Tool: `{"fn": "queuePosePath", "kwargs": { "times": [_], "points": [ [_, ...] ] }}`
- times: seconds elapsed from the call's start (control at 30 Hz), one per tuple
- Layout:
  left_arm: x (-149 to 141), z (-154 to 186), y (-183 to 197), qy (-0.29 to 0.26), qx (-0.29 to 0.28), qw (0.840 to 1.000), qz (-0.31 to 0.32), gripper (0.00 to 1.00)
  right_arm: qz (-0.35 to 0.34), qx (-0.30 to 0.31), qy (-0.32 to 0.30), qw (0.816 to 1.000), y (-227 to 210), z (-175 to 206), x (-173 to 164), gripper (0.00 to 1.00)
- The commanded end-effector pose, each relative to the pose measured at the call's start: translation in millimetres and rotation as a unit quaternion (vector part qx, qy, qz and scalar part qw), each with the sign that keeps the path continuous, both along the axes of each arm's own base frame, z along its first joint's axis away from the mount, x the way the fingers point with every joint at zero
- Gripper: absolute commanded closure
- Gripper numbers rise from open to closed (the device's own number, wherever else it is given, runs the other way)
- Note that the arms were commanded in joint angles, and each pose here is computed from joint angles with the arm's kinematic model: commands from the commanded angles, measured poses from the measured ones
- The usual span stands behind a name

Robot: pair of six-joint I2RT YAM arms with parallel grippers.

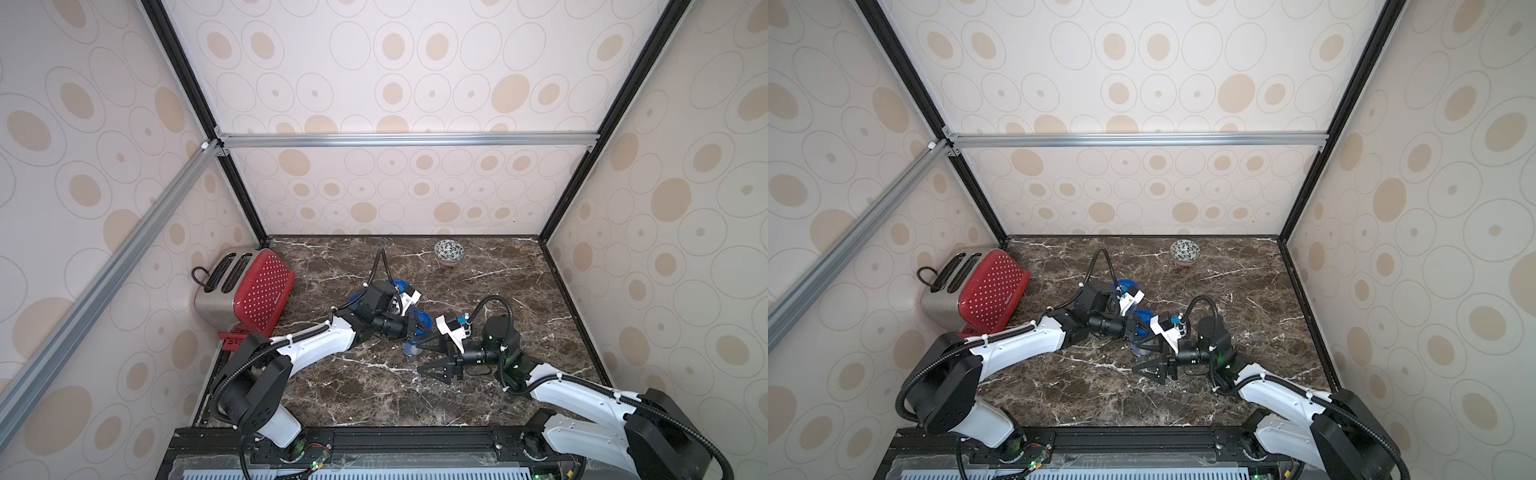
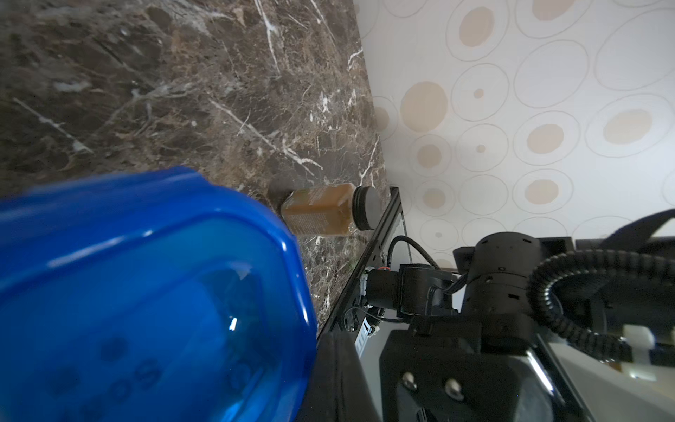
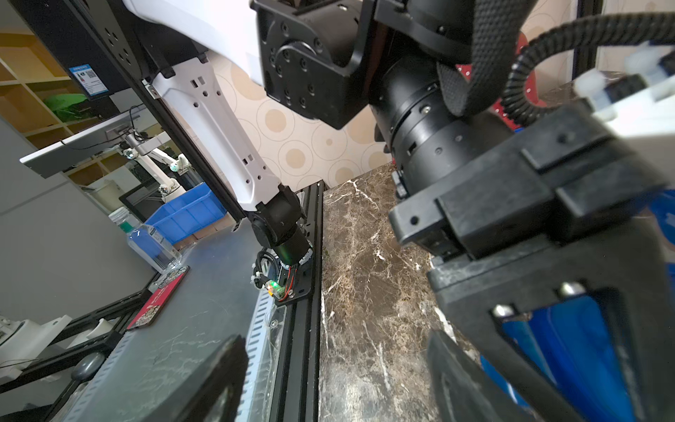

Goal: Take out toiletry kits
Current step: Unfasten the latch on the container, then adjust the container at the center of the board.

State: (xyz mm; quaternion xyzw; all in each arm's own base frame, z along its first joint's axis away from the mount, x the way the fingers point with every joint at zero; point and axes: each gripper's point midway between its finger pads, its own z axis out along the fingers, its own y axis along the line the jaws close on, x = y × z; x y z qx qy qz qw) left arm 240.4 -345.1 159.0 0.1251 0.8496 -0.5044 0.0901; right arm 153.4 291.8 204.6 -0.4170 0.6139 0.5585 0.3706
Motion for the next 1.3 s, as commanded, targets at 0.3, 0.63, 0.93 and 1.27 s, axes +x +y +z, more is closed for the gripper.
{"fn": "queuePosePath", "kwargs": {
  "times": [0.3,0.63,0.93,1.27],
  "points": [
    [-10,41,36,-0.041,0.077,0.996,0.019,0.64,-0.082,-0.019,-0.018,0.996,-12,4,28,0.19],
    [-14,27,92,-0.063,0.186,0.976,0.098,0.49,-0.219,-0.070,0.012,0.973,-36,-5,79,0.16],
    [2,9,78,-0.045,0.195,0.975,0.097,0.46,-0.251,-0.121,0.039,0.960,-32,-19,110,0.14],
    [22,1,71,-0.048,0.209,0.971,0.108,0.47,-0.200,-0.119,0.070,0.970,-17,-26,105,0.18]
  ]
}}
